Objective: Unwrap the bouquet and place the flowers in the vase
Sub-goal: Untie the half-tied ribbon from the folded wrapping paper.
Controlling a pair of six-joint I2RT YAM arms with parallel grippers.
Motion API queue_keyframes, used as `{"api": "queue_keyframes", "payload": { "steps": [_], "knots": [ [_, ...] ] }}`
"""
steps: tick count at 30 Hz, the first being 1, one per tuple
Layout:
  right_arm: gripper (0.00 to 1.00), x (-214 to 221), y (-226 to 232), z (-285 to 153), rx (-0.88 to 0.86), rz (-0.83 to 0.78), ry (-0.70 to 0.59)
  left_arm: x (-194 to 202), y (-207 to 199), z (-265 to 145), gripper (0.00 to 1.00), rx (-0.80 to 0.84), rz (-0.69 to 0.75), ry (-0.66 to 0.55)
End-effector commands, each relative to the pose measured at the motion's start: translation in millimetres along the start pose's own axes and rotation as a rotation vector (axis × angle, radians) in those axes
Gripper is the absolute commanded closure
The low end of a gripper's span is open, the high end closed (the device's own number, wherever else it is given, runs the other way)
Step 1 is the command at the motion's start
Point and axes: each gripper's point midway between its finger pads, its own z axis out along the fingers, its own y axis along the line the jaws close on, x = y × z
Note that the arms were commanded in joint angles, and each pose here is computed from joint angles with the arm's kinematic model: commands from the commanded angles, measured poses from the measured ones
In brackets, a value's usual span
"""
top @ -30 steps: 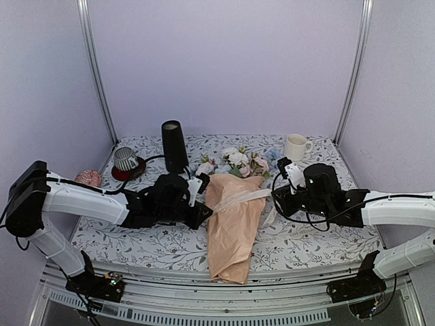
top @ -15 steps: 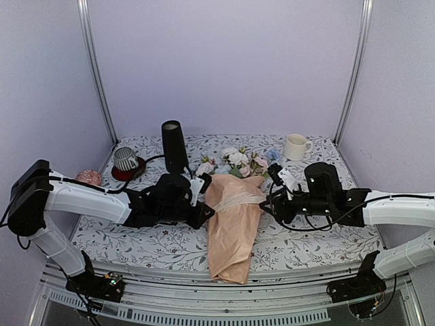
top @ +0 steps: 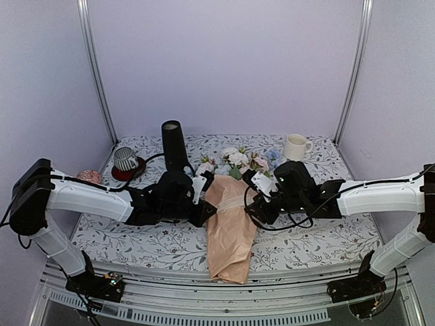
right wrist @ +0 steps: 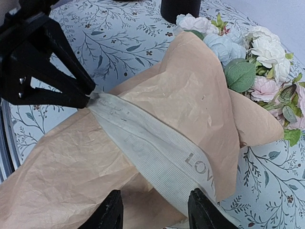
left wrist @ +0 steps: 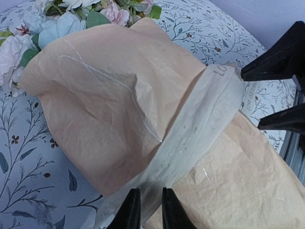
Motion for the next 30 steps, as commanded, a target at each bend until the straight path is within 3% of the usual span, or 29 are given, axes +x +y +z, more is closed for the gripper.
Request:
{"api": "queue_keyframes", "payload": {
  "steps": [1,15,23,30],
  "knots": [
    [0.5,-5.1,-8.1,0.4,0.069,-0.042,0.003,1.6,4.2,2.4,0.81,-0.006,0.002,0.009],
    [0.55,-0.5,-21.6,13.6,0.153,-0.086,0.059,0.8,7.8,-3.8,0.82,-0.023,-0.008,-0.002],
    [0.94,-14.0,-15.4,3.0,0.118,-0.091,0.011,-6.3,8.8,-4.2,0.82,-0.039,-0.003,-0.011],
    [0.96,-32.2,-21.6,-29.1,0.155,-0.076,-0.105,-18.3,6.4,-5.0,0.82,-0.043,-0.003,-0.036]
  ]
}}
